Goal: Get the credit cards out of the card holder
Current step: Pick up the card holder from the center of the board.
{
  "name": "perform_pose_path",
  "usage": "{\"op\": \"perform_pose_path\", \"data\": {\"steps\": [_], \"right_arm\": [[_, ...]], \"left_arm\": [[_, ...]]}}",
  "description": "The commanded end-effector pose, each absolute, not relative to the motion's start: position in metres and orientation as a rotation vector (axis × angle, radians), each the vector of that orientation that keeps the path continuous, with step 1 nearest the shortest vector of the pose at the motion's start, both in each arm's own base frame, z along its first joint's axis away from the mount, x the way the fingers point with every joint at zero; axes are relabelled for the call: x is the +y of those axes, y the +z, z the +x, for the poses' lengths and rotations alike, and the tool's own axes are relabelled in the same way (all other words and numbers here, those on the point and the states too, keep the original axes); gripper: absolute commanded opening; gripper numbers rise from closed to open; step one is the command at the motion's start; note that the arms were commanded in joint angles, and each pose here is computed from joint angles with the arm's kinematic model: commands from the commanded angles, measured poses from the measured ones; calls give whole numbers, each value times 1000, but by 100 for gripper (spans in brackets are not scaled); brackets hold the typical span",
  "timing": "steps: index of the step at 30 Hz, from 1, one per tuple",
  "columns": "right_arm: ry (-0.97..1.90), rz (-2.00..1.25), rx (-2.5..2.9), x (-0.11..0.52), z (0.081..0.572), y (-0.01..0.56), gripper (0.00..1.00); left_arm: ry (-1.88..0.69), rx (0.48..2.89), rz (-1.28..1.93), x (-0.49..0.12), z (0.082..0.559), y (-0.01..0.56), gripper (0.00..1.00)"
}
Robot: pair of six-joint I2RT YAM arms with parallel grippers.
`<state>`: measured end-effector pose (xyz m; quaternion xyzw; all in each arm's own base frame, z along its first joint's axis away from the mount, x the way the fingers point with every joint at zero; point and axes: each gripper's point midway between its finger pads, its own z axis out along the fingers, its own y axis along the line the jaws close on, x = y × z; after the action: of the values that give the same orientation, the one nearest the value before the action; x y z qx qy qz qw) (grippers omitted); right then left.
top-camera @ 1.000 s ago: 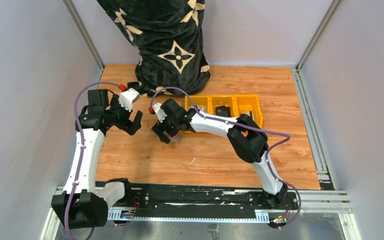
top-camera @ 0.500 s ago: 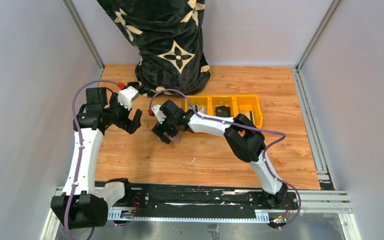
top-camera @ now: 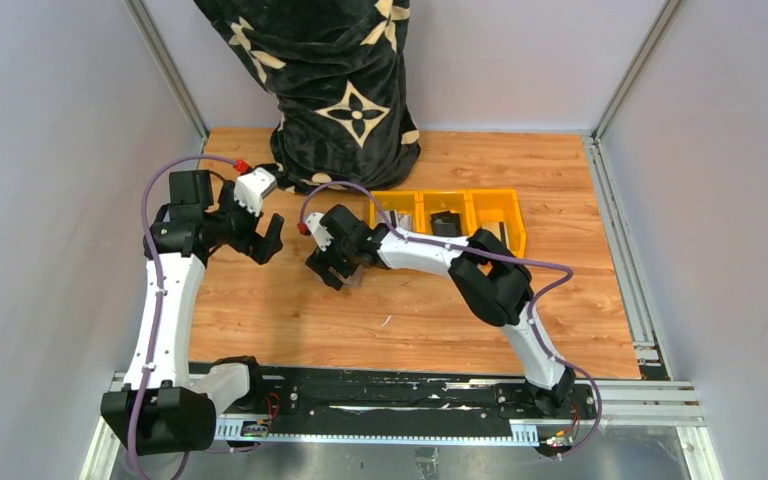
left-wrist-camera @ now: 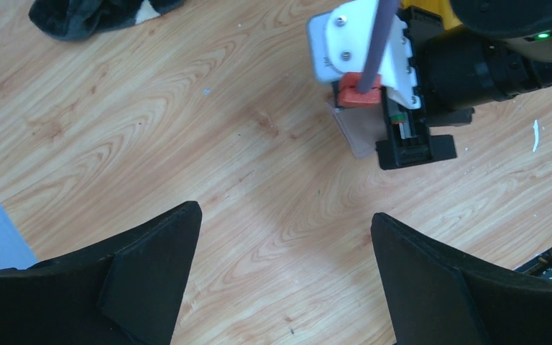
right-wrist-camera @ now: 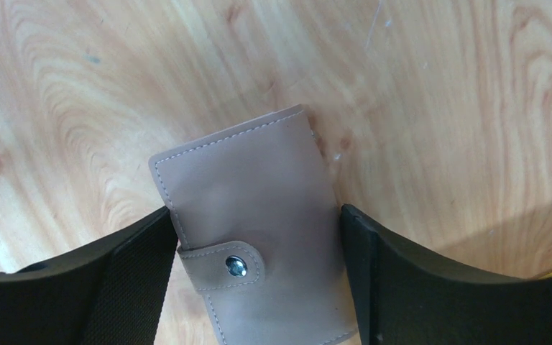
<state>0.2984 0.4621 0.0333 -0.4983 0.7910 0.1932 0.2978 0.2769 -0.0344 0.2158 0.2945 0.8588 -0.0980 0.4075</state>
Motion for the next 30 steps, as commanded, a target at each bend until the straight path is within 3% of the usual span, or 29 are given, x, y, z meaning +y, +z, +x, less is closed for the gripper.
{"op": "perform_pose_path", "data": {"steps": [1,10,17,21,30], "right_arm": [[598,-1323,2260,433,249,13,78],[670,-1121,2187,434,240,44,58],[785,-919,1933,445,247,138,58],[838,-842,1801,447,243,192,58],[898,-769,1579,454,222,276,59]], "left_arm": [[-279,2156,731,-38,276,227,100],[-395,2214,600,-49,260,235,100],[-513,2280,452,-60,240,236,100],[-703,2254,352,-83,230,252,100],[-978,2169,124,-112,217,282,100]]}}
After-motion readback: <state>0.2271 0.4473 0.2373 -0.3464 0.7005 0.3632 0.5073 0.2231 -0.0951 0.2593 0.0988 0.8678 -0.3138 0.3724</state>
